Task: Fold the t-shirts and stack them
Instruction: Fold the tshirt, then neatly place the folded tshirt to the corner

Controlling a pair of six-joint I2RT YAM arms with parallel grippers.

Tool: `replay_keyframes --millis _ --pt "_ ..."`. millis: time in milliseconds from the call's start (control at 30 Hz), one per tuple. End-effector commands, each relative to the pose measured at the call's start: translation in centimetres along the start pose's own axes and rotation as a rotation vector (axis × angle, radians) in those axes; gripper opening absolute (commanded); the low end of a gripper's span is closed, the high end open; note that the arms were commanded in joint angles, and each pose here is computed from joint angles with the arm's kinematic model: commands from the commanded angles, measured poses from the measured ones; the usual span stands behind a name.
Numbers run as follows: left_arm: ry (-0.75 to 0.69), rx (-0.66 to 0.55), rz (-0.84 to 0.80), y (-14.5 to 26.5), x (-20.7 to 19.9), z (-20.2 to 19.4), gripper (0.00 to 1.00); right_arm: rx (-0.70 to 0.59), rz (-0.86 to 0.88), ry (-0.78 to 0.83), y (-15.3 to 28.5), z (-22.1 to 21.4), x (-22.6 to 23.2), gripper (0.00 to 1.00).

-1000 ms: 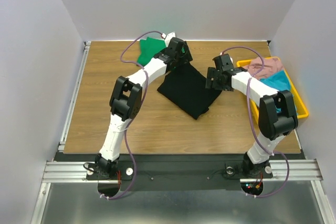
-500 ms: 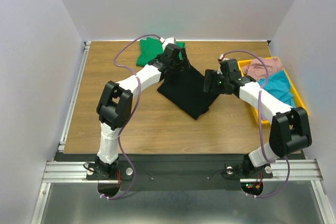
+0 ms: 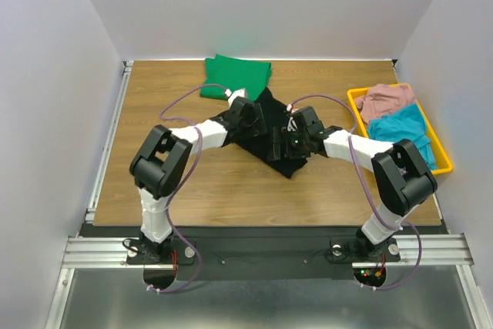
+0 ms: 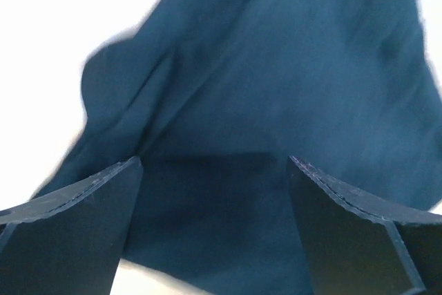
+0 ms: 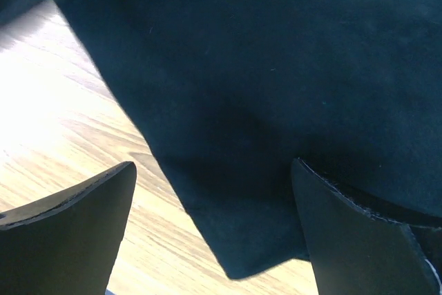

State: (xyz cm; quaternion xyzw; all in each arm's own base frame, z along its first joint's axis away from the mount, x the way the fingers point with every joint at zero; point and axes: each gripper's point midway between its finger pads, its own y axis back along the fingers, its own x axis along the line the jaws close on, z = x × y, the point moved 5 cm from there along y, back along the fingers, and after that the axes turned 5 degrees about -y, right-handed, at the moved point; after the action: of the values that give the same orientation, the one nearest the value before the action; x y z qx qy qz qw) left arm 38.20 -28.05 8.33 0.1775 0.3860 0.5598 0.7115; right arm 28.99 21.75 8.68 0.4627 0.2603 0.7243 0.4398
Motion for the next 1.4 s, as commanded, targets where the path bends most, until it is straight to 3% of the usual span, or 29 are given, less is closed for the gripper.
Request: replay_keyframes --millis 0,267,400,667,900,1300,1367 --pt "0.045 0.161 0.074 3.1 4.4 -7.1 0.98 -0.032 -0.018 0.005 0.5 -0.6 -0.6 1.00" --pt "0.089 0.245 -0.025 10.6 4.1 -14.9 0.98 0.028 0.095 0.058 3.8 -5.4 -0.7 1.00" --pt "0.086 0.234 -0.083 14.7 3.5 -16.2 0.98 0.020 0.135 0.095 5.6 -6.9 -0.7 1.00" --pt "0.065 -0.053 0.062 18.8 3.7 -8.0 0.98 -0.231 0.169 0.131 11.0 -2.2 2.2 1.00" --pt "0.036 -0.067 0.188 17.1 6.6 -5.1 0.98 -0.339 0.099 0.107 12.7 -1.7 1.3 1.00" --pt "-0.051 0.095 0.118 12.2 6.1 -7.8 0.98 -0.328 0.065 0.100 12.3 -1.9 0.7 1.00" --pt "-0.051 0.124 0.153 11.2 6.5 -8.5 0.93 -0.324 0.061 0.100 12.2 -2.0 0.6 1.00"
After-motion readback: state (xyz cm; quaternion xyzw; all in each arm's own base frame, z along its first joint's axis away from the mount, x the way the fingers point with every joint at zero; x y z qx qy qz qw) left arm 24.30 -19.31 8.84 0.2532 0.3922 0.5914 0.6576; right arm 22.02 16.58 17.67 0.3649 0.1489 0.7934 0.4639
